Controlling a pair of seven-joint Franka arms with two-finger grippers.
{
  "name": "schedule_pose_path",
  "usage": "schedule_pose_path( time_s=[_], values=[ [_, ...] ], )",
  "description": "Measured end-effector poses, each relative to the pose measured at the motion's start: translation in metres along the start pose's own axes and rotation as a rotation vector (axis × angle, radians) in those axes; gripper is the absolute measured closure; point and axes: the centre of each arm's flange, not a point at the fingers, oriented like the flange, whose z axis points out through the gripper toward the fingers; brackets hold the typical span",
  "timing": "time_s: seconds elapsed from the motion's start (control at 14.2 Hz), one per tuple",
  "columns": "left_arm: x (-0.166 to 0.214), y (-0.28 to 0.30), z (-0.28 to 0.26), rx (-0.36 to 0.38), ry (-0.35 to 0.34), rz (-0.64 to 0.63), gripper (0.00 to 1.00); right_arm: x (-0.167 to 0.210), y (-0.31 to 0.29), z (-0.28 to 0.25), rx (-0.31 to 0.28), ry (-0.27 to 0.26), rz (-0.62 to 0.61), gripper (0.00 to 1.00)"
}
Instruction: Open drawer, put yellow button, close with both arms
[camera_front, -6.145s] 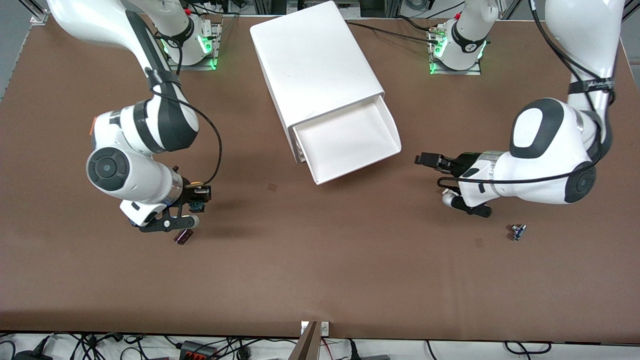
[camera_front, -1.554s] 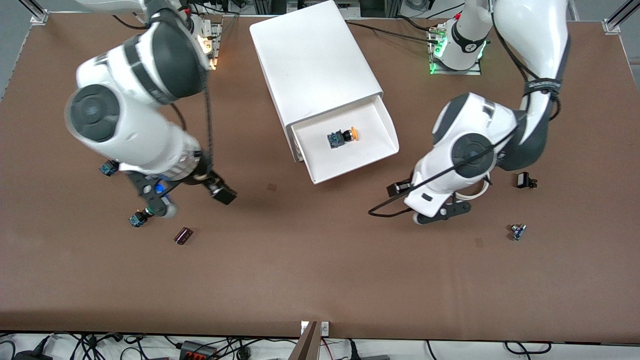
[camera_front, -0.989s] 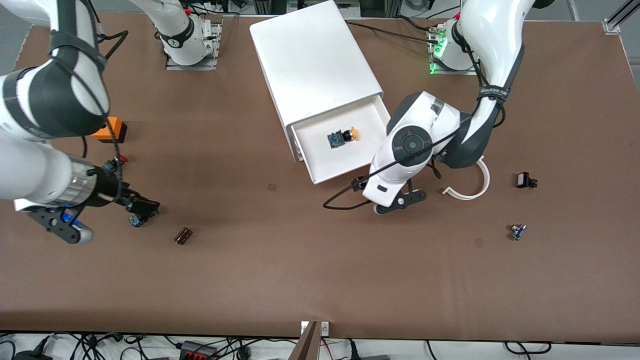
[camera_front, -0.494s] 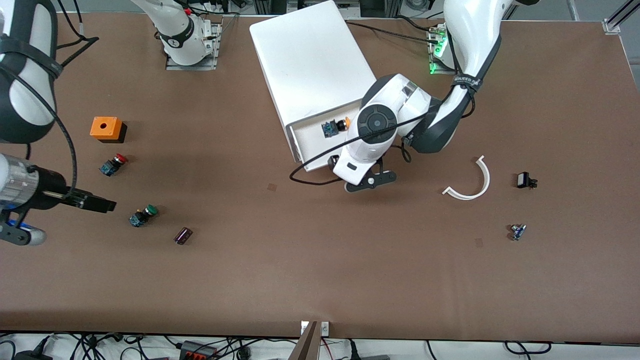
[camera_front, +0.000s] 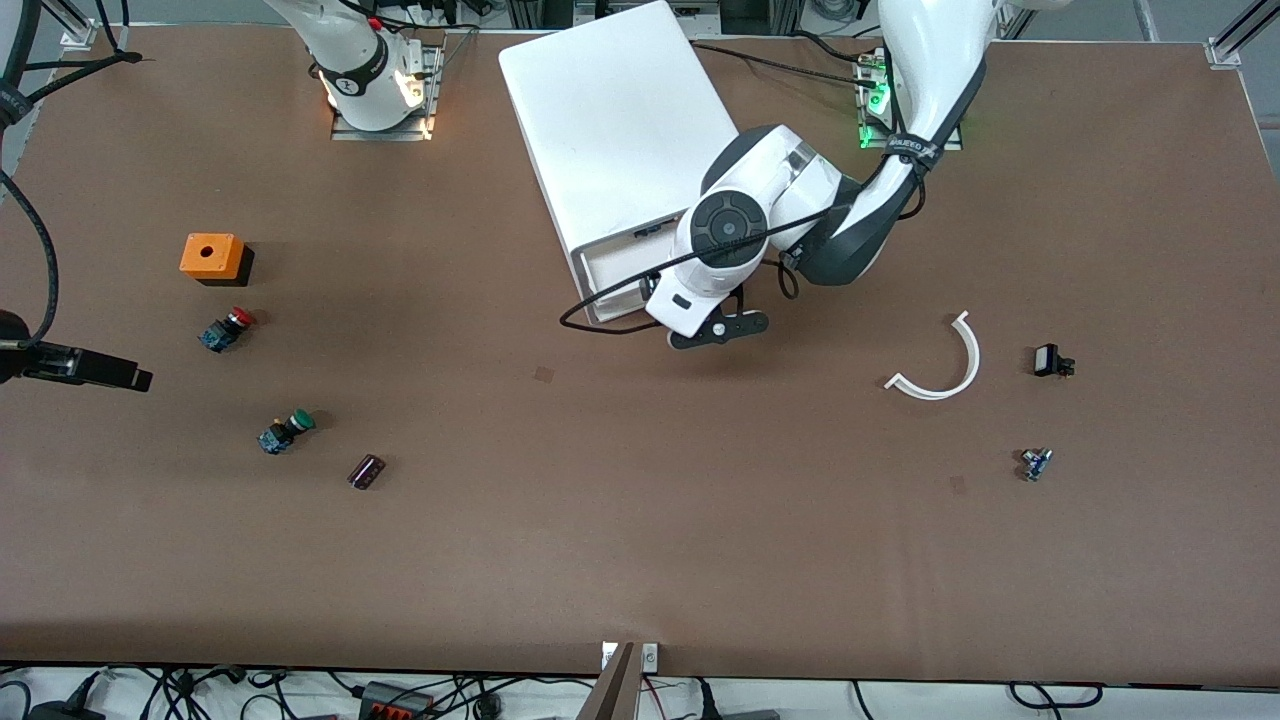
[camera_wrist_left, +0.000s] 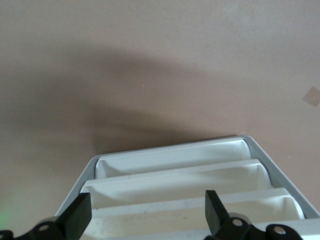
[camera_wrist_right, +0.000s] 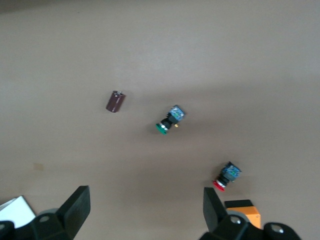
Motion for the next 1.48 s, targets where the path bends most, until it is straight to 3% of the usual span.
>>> schedule_pose_path(
  time_s=[0.42,0.92,1.2,1.48],
  values=[
    [-0.015,0.004,0.011,-0.012,-0.101,-0.008,0.0,-0.034,0.0,-0.043,-0.037,0.046,-0.025,0.0],
    [-0.018,0.003,0.012,-0.01,-0.124,0.007,0.0,-0.072,0.001,-0.048,-0.076,0.061,-0.035,0.0],
    [0.037,-0.038,-0.029,-0.007,-0.015,0.107,0.0,-0.075,-0.001,-0.035,-0.077,0.082,-0.044,0.0],
    [0.088,-0.105,-0.078,0.113,0.108,0.251,0.0,-0.085,0.001,-0.035,-0.079,0.078,-0.082,0.0]
  ],
)
